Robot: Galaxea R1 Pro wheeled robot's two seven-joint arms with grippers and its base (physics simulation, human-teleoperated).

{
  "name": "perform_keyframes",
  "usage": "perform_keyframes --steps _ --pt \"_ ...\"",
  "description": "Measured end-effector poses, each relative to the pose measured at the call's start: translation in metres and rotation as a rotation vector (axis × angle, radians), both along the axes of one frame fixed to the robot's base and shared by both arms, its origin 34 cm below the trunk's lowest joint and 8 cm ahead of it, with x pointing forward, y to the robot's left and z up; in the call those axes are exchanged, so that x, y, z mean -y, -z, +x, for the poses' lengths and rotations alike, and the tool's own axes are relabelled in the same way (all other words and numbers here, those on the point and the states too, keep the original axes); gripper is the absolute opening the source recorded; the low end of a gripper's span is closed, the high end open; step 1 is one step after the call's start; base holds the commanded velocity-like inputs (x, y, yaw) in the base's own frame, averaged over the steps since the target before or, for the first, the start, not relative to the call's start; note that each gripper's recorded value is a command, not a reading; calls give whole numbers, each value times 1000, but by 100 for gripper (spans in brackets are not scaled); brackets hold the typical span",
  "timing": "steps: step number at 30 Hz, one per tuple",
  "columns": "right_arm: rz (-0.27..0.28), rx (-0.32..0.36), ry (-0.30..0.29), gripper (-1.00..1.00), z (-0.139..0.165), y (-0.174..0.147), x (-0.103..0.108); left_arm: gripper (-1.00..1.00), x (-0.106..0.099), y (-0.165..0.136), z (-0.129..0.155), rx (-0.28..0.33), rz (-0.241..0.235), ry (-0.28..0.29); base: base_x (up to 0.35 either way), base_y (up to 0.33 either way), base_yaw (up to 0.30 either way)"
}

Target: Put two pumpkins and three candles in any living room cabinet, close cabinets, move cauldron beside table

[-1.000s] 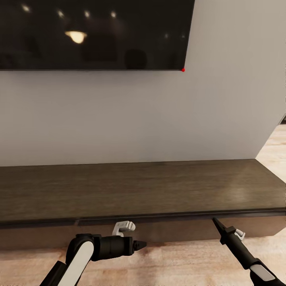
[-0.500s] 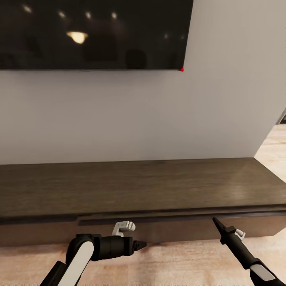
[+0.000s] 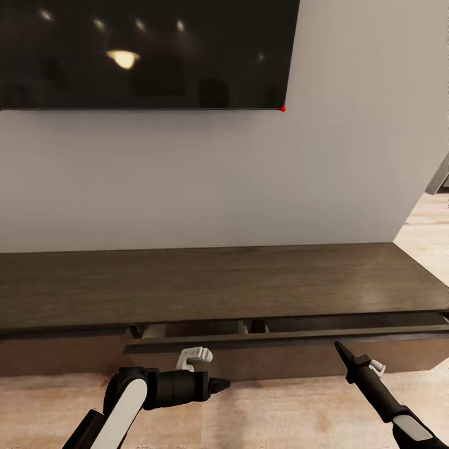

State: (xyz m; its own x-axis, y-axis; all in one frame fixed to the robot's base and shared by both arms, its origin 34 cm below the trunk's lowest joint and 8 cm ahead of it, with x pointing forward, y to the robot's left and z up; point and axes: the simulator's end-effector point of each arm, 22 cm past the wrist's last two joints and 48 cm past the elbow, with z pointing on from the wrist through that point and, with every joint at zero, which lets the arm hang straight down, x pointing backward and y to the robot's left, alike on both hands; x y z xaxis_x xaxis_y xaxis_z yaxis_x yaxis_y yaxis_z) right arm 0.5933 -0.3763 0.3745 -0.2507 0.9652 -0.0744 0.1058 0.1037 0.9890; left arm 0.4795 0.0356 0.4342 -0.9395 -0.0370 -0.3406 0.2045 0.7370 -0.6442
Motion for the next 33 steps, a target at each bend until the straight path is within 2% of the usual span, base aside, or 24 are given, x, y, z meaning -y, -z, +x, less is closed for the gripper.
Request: perform_keyframes --steps 33 --pt "6 -3 27 -100 1 0 7 100 0 0 0 0 0 0 -184 0 0"
